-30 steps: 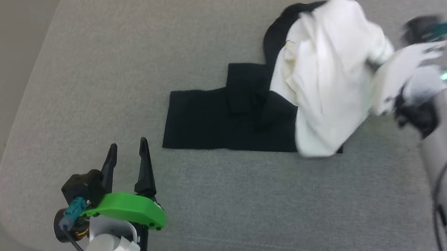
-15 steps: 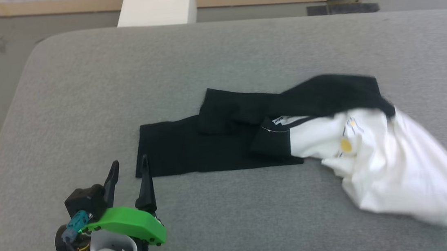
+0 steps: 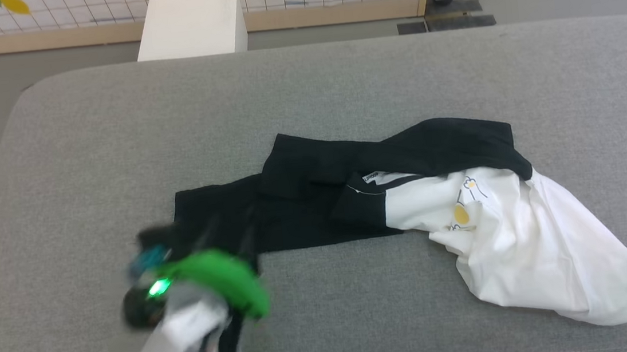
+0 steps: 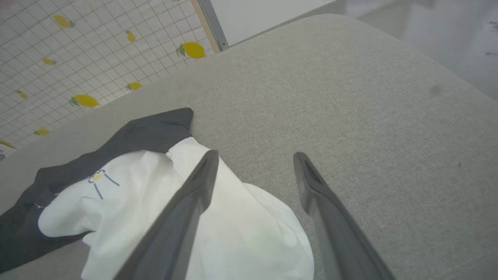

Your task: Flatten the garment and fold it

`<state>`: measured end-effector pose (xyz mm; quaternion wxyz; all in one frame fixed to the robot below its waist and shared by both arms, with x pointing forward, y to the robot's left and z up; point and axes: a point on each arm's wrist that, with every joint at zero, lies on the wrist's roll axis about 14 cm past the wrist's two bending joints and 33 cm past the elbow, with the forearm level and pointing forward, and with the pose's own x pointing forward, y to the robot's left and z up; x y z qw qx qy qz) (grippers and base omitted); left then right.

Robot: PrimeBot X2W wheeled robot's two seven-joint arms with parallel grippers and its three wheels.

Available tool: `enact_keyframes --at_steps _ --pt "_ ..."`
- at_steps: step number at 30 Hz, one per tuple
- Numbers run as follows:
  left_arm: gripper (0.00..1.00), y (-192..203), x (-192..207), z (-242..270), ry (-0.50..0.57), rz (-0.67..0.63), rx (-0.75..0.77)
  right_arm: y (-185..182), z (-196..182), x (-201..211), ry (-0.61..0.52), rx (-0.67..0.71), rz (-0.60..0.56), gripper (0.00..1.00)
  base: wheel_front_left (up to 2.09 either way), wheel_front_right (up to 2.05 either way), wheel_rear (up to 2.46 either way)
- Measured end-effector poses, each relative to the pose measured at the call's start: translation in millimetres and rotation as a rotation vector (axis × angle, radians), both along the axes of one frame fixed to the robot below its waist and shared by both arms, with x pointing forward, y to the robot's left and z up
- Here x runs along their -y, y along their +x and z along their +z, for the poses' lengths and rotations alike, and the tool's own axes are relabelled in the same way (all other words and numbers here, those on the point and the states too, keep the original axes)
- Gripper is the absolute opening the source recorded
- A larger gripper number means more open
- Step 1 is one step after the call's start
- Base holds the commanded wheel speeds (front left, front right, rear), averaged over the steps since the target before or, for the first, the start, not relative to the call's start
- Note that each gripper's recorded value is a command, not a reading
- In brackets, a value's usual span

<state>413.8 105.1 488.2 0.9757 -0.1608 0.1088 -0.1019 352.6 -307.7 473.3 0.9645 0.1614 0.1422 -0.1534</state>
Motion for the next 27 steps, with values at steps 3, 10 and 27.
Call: enact_keyframes --at_steps 3,10,27 --pt "1.0 17.7 39.9 6.1 0.003 -0.12 -0.085 8.8 9.6 -2.3 -0.025 0.023 0.013 1.0 0.0 0.0 0.0" --pt "1.0 37.8 107.4 -13.8 0.133 -0.372 -0.325 22.9 4.3 -16.4 -0.015 -0.002 0.061 1.0 0.0 0.0 0.0" --pt "0.0 31.8 137.8 -86.1 0.207 -0.542 -0.585 2.9 -36.3 4.4 0.003 -0.103 -0.02 1.0 0.0 0.0 0.0"
